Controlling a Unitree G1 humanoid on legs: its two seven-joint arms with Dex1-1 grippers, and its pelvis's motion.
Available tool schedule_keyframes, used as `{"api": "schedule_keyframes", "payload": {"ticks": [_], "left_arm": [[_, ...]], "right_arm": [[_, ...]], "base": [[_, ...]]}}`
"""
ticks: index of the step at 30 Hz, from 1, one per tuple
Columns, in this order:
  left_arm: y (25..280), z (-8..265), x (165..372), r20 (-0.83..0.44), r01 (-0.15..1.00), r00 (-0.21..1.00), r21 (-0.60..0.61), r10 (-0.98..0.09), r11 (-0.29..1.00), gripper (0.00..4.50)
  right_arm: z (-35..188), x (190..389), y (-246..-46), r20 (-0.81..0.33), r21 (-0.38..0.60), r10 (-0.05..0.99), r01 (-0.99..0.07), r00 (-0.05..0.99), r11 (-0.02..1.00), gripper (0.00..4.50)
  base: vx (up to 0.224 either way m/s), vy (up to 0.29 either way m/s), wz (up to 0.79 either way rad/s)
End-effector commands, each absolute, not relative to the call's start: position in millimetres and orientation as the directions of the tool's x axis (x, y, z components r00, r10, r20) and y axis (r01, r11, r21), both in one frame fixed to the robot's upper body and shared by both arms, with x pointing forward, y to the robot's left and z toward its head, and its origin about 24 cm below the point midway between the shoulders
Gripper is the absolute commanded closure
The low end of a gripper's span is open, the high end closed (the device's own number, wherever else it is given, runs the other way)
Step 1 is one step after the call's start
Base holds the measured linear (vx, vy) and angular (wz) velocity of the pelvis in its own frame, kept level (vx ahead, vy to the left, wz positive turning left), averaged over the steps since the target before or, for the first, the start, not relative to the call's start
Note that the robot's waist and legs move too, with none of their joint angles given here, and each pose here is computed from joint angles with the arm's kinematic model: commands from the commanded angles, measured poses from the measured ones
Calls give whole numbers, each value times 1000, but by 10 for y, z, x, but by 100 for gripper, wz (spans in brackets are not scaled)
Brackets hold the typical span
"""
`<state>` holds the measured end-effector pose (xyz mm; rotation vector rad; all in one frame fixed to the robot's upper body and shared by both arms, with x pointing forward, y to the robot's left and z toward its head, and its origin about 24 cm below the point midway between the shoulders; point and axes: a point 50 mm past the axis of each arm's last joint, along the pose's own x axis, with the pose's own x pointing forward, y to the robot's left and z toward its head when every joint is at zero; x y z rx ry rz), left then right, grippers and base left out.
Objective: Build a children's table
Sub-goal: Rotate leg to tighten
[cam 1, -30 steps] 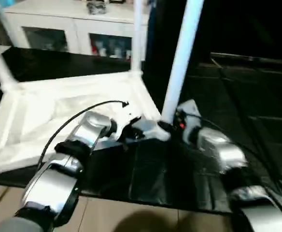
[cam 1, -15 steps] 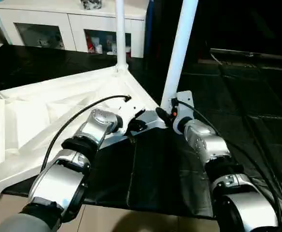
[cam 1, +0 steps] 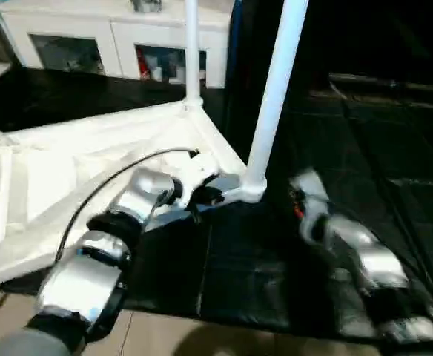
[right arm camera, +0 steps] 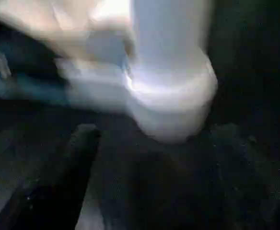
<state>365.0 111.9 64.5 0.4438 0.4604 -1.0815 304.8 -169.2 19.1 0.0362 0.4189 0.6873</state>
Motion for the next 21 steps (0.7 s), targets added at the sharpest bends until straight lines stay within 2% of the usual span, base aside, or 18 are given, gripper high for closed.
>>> {"api": "schedule_keyframes", "payload": {"ticks": [1,2,4,6,13,14,16,21], "left_arm": [[1099,807,3675,-513,920,385,142,-767,366,423],[1100,836,3672,-507,923,377,135,-775,360,396],[1103,852,3671,-504,925,373,131,-779,358,396],[1134,926,3646,-489,932,353,107,-798,347,374],[1345,1010,3512,-514,939,326,79,-793,335,315],[1503,1037,3387,-546,944,305,62,-781,325,310],[1548,1047,3346,-555,945,299,57,-776,323,290],[1928,1108,2904,-644,949,216,-37,-734,313,258]], "right_arm": [[367,3018,-1728,-290,186,689,-667,665,722,15],[401,2995,-1728,-270,199,713,-687,647,699,5],[423,2981,-1723,-258,207,727,-699,636,685,1],[534,2945,-1619,-198,226,802,-770,563,597,0],[678,2933,-1384,-130,234,890,-859,436,455,0],[715,2926,-1295,-111,242,912,-879,395,410,0],[726,2927,-1269,-105,244,916,-883,386,400,0],[753,3107,-937,-89,243,900,-867,426,435,0]], "base": [[0,0,0],[0,0,0],[0,0,0],[0,0,0],[0,0,0],[0,0,0],[0,0,0],[0,0,0]]}}
